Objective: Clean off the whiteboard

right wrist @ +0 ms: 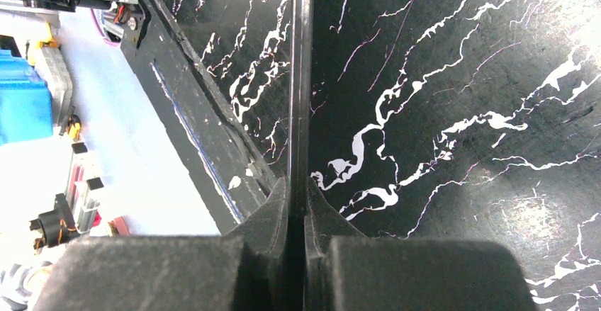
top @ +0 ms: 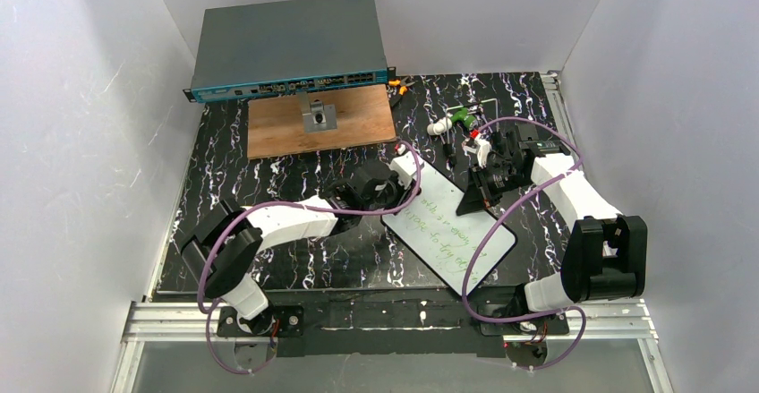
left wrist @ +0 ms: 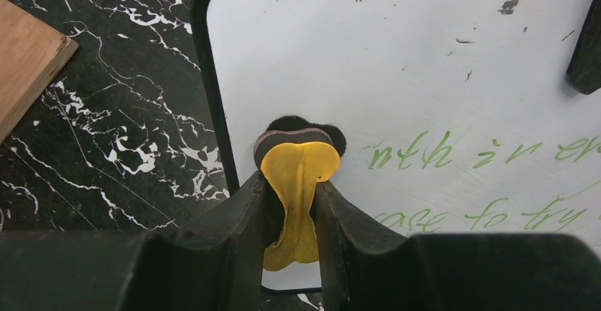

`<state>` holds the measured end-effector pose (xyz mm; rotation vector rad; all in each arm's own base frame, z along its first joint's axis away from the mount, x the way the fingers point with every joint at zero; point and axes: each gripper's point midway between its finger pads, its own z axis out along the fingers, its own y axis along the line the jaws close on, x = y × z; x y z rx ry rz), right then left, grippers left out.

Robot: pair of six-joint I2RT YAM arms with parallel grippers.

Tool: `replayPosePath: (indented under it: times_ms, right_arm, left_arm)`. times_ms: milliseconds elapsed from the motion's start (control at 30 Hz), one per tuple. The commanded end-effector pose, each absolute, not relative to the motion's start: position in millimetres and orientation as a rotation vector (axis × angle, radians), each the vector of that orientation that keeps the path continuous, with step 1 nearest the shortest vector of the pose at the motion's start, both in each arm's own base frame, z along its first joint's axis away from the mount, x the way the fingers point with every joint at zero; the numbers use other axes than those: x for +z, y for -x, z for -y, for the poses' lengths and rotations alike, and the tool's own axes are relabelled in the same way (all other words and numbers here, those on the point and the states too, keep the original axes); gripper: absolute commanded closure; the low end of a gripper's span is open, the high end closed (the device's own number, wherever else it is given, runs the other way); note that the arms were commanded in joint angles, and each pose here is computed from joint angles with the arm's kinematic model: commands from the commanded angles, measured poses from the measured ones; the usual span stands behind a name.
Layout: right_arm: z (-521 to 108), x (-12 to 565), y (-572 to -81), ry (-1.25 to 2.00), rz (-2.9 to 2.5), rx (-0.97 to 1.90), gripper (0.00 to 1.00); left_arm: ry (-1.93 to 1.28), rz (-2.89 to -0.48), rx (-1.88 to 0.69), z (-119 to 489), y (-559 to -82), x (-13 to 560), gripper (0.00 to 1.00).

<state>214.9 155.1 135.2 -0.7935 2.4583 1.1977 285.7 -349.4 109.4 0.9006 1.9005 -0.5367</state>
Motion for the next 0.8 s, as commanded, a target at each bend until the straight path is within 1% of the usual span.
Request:
replayPosePath:
  times_ms: [0,167,400,567,633,767]
  right_arm:
    - [-165,151,-230,0.952,-2.251,1.181,0.99]
    - [-165,150,-230,0.952,-2.252,1.181,0.99]
    - [-166,151,-230,0.955,-2.246,1.181,0.99]
    - [-165,151,-229,0.956,-2.247,1.18,0.99]
    - [-165,151,-229,0.957,-2.246,1.18,0.99]
    - [-165,151,-229,0.957,-2.246,1.179,0.99]
  left_arm:
    - [-1.023,-1.878,-0.499,347,-267,107,1.0]
    - [-0.987,-1.856,-0.51,349,-266,113,1.0]
    - [-0.837,-1.92,-0.374,333,-300,129,1.0]
    - [-0.79,-1.936,-0.322,326,-312,135,1.0]
    - [-0.801,-1.929,-0.346,328,-309,136,1.0]
    - [-0.929,-1.879,-0.5,345,-284,130,1.0]
